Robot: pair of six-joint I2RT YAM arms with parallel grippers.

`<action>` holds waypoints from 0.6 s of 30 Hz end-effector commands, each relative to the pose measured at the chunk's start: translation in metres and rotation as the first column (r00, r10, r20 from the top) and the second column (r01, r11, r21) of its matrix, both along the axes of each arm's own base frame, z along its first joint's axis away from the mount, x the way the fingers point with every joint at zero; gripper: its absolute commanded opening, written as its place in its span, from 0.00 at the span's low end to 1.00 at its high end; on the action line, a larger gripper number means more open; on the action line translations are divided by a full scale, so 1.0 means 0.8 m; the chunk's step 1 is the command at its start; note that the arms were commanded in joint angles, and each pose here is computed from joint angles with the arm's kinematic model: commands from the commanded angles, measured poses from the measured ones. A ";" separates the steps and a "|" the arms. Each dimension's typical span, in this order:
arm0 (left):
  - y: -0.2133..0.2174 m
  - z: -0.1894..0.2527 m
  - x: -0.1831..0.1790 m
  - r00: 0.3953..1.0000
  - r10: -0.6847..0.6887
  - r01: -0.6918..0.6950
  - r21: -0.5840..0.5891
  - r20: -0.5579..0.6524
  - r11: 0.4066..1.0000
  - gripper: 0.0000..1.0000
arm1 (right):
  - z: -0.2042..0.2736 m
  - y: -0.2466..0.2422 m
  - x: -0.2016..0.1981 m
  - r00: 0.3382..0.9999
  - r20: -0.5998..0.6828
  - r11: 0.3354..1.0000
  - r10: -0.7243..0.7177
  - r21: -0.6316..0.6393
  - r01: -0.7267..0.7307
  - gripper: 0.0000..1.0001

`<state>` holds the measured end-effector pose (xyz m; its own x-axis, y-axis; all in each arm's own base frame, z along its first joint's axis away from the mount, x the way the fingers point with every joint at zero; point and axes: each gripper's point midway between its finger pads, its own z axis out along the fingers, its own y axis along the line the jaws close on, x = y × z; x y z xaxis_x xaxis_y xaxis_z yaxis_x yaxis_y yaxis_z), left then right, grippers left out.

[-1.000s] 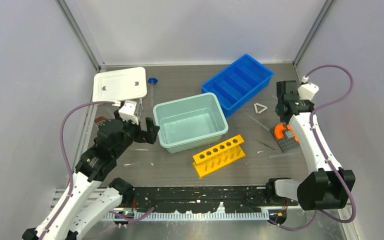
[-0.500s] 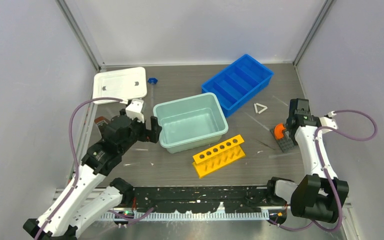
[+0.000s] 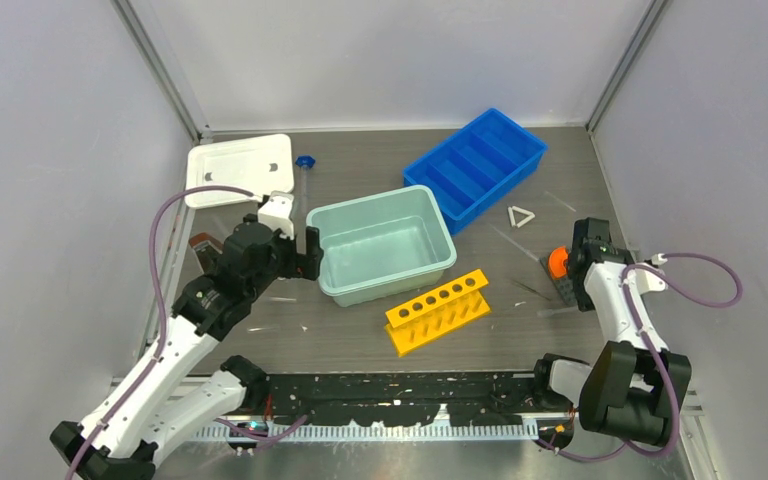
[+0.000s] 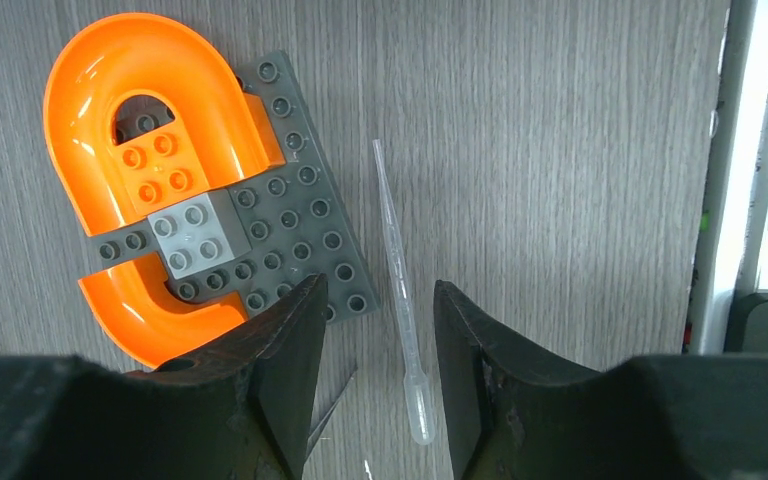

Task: Organize the chemistry lab equipment

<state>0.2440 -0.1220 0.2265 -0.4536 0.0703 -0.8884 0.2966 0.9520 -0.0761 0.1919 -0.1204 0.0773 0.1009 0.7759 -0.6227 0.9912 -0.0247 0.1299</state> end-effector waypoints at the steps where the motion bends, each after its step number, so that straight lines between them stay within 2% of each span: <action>1: 0.012 0.028 0.003 0.995 0.057 -0.055 -0.033 0.081 0.998 0.92 | 0.001 -0.007 0.012 0.997 0.066 0.999 -0.042 -0.019 0.044 0.49; 7: 0.030 0.039 0.003 0.984 0.123 -0.119 -0.037 0.127 0.992 0.92 | -0.014 -0.007 0.013 0.997 0.057 0.999 -0.044 -0.007 0.045 0.40; 18: 0.038 0.049 -0.005 0.981 0.152 -0.146 -0.059 0.124 0.988 0.93 | -0.044 -0.019 0.007 0.996 0.036 0.997 -0.076 0.019 0.076 0.39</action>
